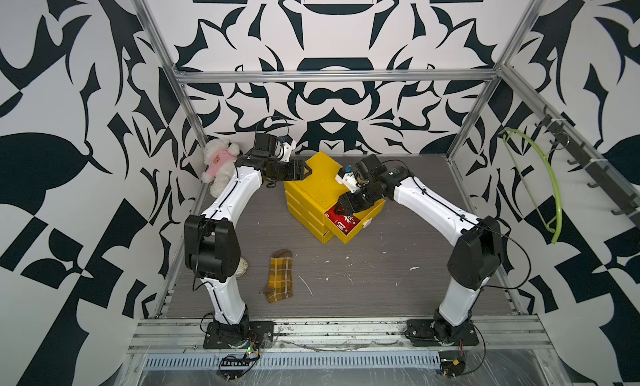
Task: Take the postcards out of the drawer
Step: Pick up the postcard from the drawer.
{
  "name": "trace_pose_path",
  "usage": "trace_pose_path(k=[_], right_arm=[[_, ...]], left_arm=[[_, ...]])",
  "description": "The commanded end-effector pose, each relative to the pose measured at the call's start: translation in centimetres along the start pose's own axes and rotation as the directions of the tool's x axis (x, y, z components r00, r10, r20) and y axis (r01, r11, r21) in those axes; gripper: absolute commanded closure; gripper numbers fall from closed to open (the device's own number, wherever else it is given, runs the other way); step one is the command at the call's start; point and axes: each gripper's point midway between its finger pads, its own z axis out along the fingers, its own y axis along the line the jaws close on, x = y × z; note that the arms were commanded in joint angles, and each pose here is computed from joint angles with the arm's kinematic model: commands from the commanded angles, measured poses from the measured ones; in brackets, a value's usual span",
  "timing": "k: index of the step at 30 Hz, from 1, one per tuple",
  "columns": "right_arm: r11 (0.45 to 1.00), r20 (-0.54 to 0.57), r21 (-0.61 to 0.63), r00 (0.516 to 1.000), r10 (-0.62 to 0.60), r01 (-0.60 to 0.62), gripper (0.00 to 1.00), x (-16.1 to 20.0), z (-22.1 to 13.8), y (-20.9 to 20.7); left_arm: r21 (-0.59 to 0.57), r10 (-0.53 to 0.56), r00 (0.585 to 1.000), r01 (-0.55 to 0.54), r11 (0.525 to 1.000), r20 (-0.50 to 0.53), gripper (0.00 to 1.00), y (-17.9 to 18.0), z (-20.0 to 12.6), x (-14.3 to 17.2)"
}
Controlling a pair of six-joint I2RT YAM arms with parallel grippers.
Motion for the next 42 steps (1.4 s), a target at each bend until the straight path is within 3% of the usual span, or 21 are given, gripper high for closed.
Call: trace_pose_path(k=[1,9,17,31,34,38,42], right_arm=[[0.995,0.008,-0.094,1.0,0.018,-0.017,0.49,0.1,0.3,2.1],[0.995,0.023,-0.096,0.999,0.033,-0.031,0.6,0.2,0.0,2.2],[0.999,0.05,-0.022,0.998,0.048,-0.047,0.69,-0.3,-1.4,1.1],[0.983,0.035,-0.013,0.982,0.186,-0.185,0.82,-0.6,-2.6,0.4],[0.983,0.007,-0.003,0.983,0.184,-0.184,0.78,0.0,-2.3,0.1],[0.986,0.03,0.065,0.988,0.153,-0.155,0.62,-0.2,-2.5,-0.9],[0.982,0.034,0.148,0.993,0.113,-0.117,0.61,-0.5,-2.2,-2.5]], left_arm=[[-0.11,-0.085,0.982,0.066,0.992,-0.172,0.21,3.4,2.1,5.0],[-0.111,-0.085,0.981,0.066,0.992,-0.173,0.21,3.4,2.2,5.0],[-0.113,-0.085,0.981,0.066,0.991,-0.174,0.21,3.4,2.1,5.1],[-0.11,-0.086,0.981,0.068,0.992,-0.174,0.21,3.3,2.1,5.1],[-0.11,-0.085,0.981,0.066,0.992,-0.174,0.21,3.3,2.1,5.1],[-0.108,-0.083,0.981,0.065,0.992,-0.173,0.21,3.3,2.1,5.1],[-0.104,-0.086,0.981,0.068,0.992,-0.173,0.21,3.2,2.1,5.0]])
